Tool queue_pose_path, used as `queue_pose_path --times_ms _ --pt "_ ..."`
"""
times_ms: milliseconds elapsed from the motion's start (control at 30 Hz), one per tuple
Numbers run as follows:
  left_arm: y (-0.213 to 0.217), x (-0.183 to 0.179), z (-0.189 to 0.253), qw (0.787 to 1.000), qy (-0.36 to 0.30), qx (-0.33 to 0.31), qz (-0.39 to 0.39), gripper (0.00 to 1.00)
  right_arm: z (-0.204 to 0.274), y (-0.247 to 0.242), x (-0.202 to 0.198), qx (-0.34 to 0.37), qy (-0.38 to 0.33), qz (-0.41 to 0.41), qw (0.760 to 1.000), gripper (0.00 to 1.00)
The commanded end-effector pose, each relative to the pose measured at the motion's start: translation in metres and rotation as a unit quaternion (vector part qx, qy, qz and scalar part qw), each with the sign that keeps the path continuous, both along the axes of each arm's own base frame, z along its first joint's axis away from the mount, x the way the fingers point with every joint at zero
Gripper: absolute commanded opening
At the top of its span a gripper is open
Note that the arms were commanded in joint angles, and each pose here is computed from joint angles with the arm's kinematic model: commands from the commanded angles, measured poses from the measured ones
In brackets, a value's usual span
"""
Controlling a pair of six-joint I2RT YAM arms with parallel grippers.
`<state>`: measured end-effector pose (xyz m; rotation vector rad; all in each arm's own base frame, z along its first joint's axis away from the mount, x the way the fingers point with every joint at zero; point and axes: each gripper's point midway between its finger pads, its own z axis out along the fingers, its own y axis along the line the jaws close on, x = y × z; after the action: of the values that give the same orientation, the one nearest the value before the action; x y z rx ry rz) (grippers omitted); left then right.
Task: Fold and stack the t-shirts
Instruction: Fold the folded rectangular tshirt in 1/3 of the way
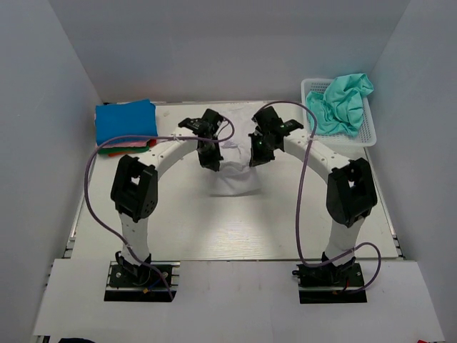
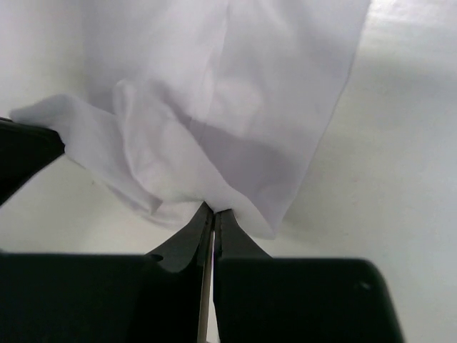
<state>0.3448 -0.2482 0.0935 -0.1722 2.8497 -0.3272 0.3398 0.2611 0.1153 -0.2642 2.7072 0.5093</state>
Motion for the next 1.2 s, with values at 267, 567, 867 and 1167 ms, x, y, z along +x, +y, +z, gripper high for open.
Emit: queue_pose_path --times_ms 267,567,867,1167 --pt "-0.002 0.093 0.035 0.996 -0.086 -0.024 -0.011 0.00 0.014 -0.009 0.077 0.004 -0.050 -0.027 0.998 0.00" --pt "-0.003 0.123 0.019 0.994 -0.097 -0.048 -0.021 0.00 -0.006 -0.008 0.113 0.021 -0.049 -0.039 0.998 0.01" --pt "0.022 0.174 0.056 0.983 -0.168 -0.074 0.011 1.00 0.026 0.009 0.160 0.078 -0.151 -0.005 0.985 0.90" --pt "0.041 0.103 0.028 0.992 -0.112 -0.063 -0.007 1.00 0.015 0.014 0.087 0.121 -0.119 0.046 0.984 0.90"
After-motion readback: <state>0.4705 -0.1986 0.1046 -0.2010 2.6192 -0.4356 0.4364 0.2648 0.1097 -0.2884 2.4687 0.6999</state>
